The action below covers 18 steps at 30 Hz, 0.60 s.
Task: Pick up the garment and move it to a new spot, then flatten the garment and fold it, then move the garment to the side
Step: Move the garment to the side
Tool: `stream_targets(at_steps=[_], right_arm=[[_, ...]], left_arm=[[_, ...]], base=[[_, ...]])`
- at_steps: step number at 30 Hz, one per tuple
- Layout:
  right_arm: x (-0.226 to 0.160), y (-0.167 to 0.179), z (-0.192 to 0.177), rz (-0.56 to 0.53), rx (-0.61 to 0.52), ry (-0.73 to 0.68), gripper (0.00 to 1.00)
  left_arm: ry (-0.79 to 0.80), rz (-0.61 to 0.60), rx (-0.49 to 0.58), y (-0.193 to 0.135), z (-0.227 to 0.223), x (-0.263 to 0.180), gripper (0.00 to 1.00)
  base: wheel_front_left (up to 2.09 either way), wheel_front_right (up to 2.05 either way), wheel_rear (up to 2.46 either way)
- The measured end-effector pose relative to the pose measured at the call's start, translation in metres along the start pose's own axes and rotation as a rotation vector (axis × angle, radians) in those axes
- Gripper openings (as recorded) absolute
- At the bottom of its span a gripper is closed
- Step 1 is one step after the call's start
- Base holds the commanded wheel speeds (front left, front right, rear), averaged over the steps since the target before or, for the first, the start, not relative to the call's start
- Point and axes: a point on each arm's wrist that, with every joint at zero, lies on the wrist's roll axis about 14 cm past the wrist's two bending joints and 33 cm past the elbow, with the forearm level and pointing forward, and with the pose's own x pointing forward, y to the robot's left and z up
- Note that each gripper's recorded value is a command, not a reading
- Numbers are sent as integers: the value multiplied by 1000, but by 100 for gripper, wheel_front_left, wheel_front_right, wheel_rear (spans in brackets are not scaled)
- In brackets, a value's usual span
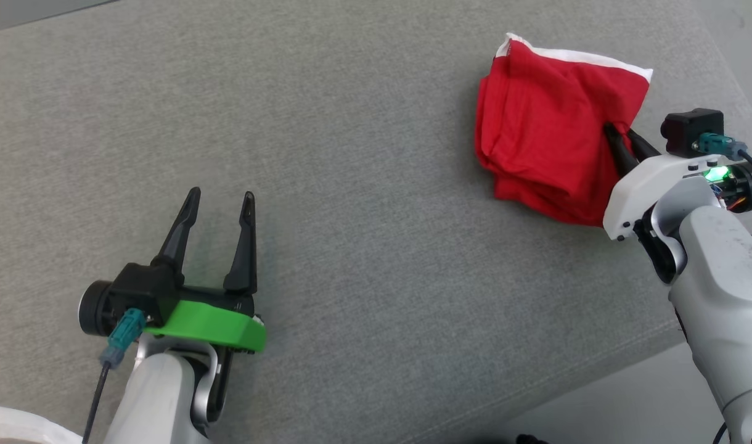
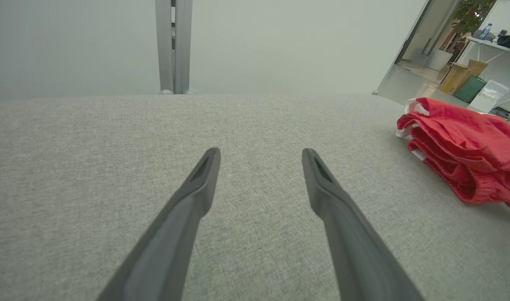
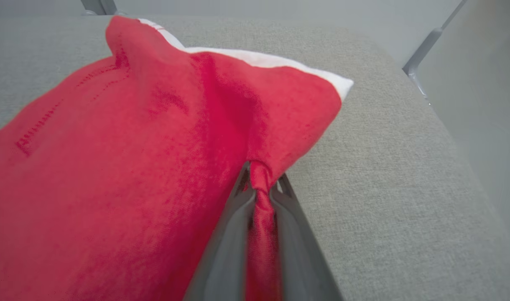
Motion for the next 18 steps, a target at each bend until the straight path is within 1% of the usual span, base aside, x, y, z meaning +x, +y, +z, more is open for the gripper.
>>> stream_targets(at_steps=[4, 9, 12, 16, 18], right_arm=[[-4, -16, -14, -53, 13, 26, 0], [-2, -33, -24, -102, 7, 54, 0], [5, -41, -18, -121, -5, 44, 0], [21, -54, 3, -137, -54, 16, 0], [31, -59, 14, -135, -107, 7, 0]], left_arm=[[39, -55, -28, -13, -20, 13, 100], [79, -87, -53, -18, -40, 20, 100], [86, -84, -58, -15, -44, 21, 100], [75, -60, -48, -6, -39, 18, 100], [62, -45, -40, 0, -34, 17, 100]], base=[[0, 0, 0], [0, 0, 0], [0, 0, 0], [0, 0, 0], [0, 0, 0]])
